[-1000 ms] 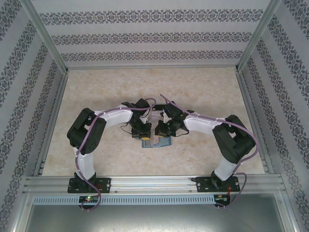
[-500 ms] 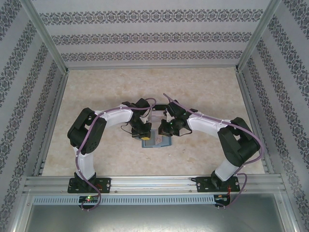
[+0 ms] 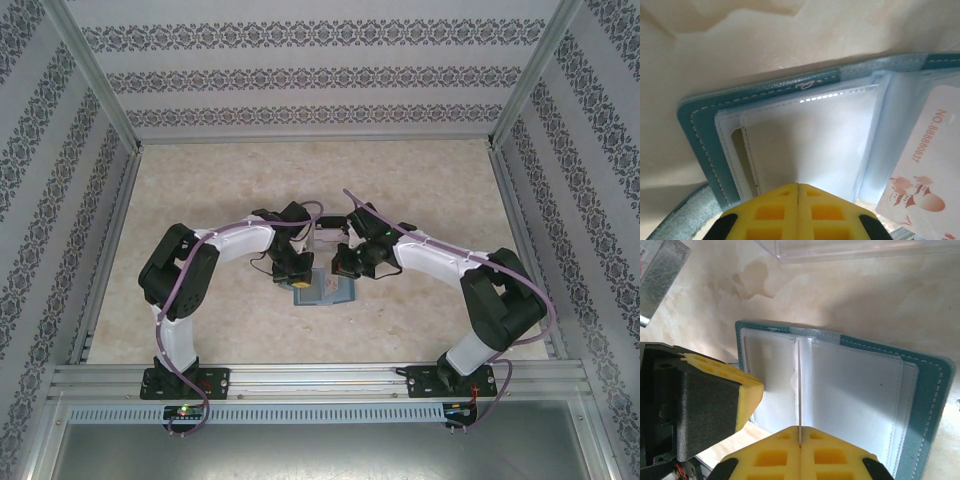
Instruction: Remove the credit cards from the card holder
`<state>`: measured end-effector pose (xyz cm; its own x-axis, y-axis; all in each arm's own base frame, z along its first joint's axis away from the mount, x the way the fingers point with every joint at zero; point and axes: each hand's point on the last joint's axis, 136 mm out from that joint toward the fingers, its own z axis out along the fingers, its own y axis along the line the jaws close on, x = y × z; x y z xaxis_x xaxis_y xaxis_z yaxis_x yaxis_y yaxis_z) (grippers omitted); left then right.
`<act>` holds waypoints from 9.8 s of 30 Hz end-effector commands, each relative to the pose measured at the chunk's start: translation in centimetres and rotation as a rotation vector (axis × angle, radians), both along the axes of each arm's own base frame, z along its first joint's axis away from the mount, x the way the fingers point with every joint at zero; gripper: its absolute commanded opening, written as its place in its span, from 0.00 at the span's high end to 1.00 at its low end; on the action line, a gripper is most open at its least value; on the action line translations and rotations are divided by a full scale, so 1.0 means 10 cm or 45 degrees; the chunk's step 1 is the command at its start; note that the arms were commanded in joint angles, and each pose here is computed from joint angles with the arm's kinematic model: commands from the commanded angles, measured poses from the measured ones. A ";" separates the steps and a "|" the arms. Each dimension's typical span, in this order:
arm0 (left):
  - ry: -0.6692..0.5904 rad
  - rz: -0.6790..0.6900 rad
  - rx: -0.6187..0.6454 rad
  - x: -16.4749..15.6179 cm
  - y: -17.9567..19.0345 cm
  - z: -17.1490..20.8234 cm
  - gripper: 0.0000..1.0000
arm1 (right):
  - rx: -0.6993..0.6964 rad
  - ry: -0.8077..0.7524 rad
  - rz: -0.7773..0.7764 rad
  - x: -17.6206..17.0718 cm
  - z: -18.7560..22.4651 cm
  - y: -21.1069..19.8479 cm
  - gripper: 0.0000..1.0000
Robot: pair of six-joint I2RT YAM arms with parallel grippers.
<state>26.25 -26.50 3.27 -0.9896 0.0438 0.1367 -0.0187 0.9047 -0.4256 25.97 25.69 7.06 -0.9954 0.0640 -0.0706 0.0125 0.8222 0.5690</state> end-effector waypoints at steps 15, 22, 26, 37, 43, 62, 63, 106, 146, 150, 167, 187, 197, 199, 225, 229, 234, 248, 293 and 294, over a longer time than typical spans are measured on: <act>-0.206 0.043 0.019 0.11 0.10 0.29 0.98 | -0.206 -0.395 0.329 0.36 0.45 -0.35 1.00; -0.207 0.048 0.022 0.08 0.15 0.27 0.98 | -0.143 -0.506 0.633 0.40 0.54 -0.23 1.00; -0.219 0.054 0.020 0.09 0.18 0.28 0.99 | -0.152 -0.573 0.855 0.41 0.56 -0.19 1.00; -0.215 0.074 0.030 0.10 0.26 0.25 0.99 | -0.254 -0.819 1.351 0.56 0.67 -0.14 1.00; -0.215 0.082 0.055 0.11 0.32 0.25 0.99 | -0.335 -0.792 1.552 0.61 0.68 -0.23 1.00; -0.235 0.138 0.125 0.06 0.56 0.26 0.98 | -0.353 -0.661 1.816 0.99 0.58 -0.18 1.00; -0.232 0.139 0.123 0.06 0.56 0.26 0.98 | -0.352 -0.655 1.824 1.01 0.56 -0.16 1.00; -0.193 0.167 0.121 0.00 0.58 0.17 0.98 | -0.336 -0.549 1.871 1.08 0.15 0.05 0.84; -0.239 0.129 0.051 0.17 0.45 0.15 0.96 | -0.215 -0.543 0.304 1.07 0.78 0.25 0.95; -0.243 0.122 0.015 0.18 0.40 0.17 0.96 | -0.142 -0.443 0.231 0.88 0.81 0.29 0.96; -0.130 0.093 -0.086 0.09 0.24 0.05 1.00 | 0.112 -0.128 0.175 0.15 0.46 0.63 0.96; -0.056 0.125 -0.062 -0.02 0.28 -0.16 1.00 | 0.074 0.058 0.149 -0.09 -0.22 0.70 0.95; -0.041 0.117 -0.058 -0.04 0.29 -0.19 1.00 | 0.074 0.103 0.152 -0.16 -0.38 0.76 0.95; -0.042 0.118 -0.057 -0.04 0.29 -0.18 1.00 | 0.072 0.112 0.158 -0.17 -0.40 0.77 0.95; -0.069 0.130 -0.065 -0.02 0.29 -0.07 1.00 | -0.222 0.108 0.188 -0.22 -0.58 0.44 0.90; -0.088 0.145 -0.109 0.02 0.24 -0.01 1.00 | -0.247 0.103 0.187 -0.21 -0.57 0.42 0.89; -0.084 0.175 -0.231 0.07 0.07 0.08 1.00 | -0.248 0.097 0.186 -0.21 -0.54 0.42 0.88; -0.046 0.191 -0.297 0.09 -0.05 0.02 1.00 | -0.283 0.083 0.190 -0.20 -0.53 0.39 0.84; 0.022 0.133 -0.202 0.01 0.03 -0.14 1.00 | -0.410 -0.016 0.155 -0.20 -0.17 0.12 0.58; 0.022 0.128 -0.206 0.01 0.02 -0.13 1.00 | -0.400 -0.022 0.153 -0.20 -0.15 0.13 0.58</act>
